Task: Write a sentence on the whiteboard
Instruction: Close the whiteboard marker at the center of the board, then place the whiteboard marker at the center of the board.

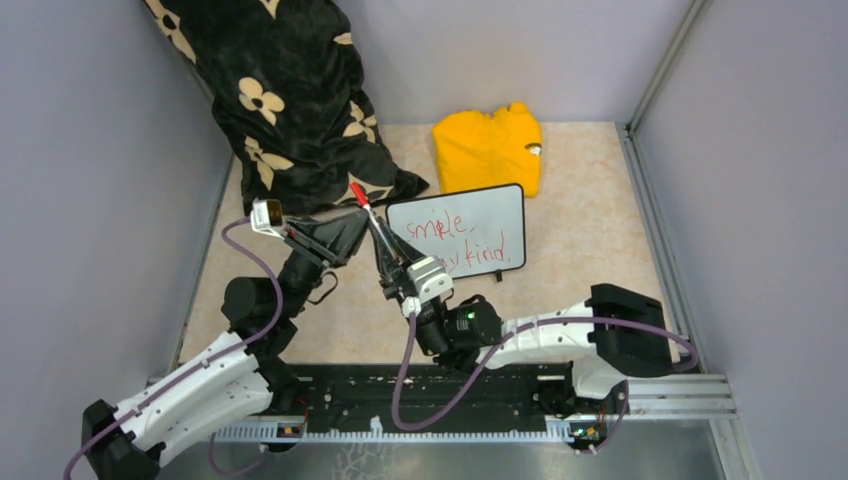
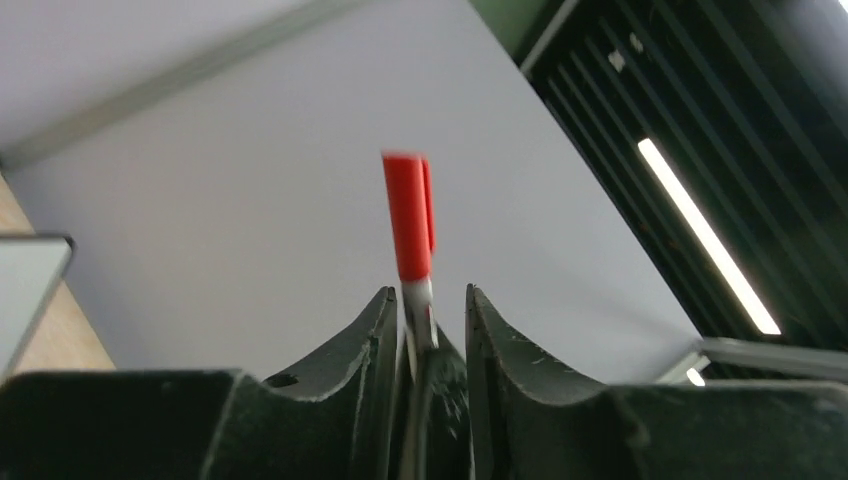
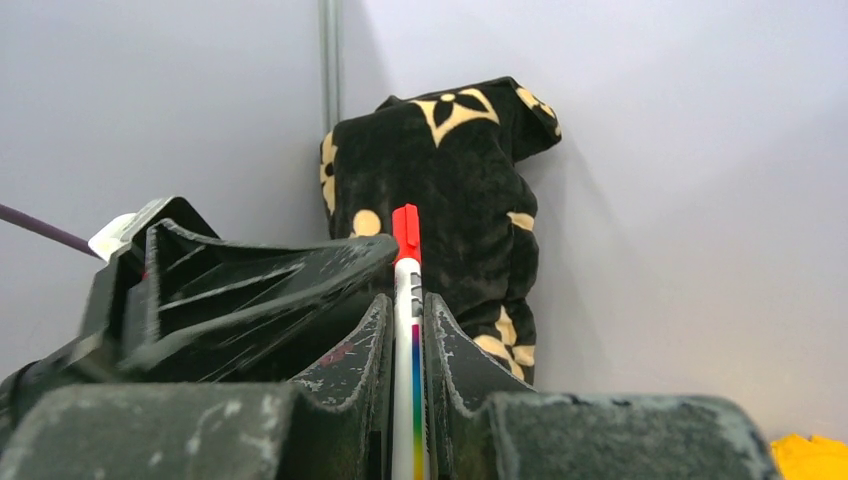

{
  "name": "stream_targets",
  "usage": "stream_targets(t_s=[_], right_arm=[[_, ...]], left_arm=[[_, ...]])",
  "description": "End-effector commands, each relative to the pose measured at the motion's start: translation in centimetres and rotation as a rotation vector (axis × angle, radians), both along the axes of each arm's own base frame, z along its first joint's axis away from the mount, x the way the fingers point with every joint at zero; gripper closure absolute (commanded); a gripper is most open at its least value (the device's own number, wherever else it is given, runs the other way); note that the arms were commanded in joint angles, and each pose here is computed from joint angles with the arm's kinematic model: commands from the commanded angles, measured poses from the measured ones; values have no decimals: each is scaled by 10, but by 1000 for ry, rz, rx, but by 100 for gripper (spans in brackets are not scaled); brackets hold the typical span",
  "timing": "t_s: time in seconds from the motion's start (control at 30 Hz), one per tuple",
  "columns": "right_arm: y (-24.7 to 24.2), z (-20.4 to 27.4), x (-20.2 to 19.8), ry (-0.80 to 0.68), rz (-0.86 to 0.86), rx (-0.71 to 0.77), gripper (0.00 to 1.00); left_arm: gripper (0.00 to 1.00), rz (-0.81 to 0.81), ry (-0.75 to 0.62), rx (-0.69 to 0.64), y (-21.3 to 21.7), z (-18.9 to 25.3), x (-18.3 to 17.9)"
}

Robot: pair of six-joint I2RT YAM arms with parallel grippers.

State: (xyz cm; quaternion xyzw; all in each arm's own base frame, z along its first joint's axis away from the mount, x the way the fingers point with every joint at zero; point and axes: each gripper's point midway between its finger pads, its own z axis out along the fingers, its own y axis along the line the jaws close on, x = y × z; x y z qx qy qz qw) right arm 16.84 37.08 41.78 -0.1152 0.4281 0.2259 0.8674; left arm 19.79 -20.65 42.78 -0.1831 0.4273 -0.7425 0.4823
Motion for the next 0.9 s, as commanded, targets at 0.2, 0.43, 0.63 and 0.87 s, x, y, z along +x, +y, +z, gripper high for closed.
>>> stream_targets(t_s=[0.2,0.43,0.63,0.87], right_arm=[[-24,17,-18,38,147,105,100],[-12,12,-36,73,306,72,100],[-11,5,-43,105,374,62,100],[-12,-5,-42,142,389,61,100]], left_arm=[[26,-116,-85,136,-21,-13,-34],[30,-123,-89,143,-24,-17,-33],[40,-102,-100,151,-20,-17,-35],[58,-99,-94,161,-22,-22,-33]])
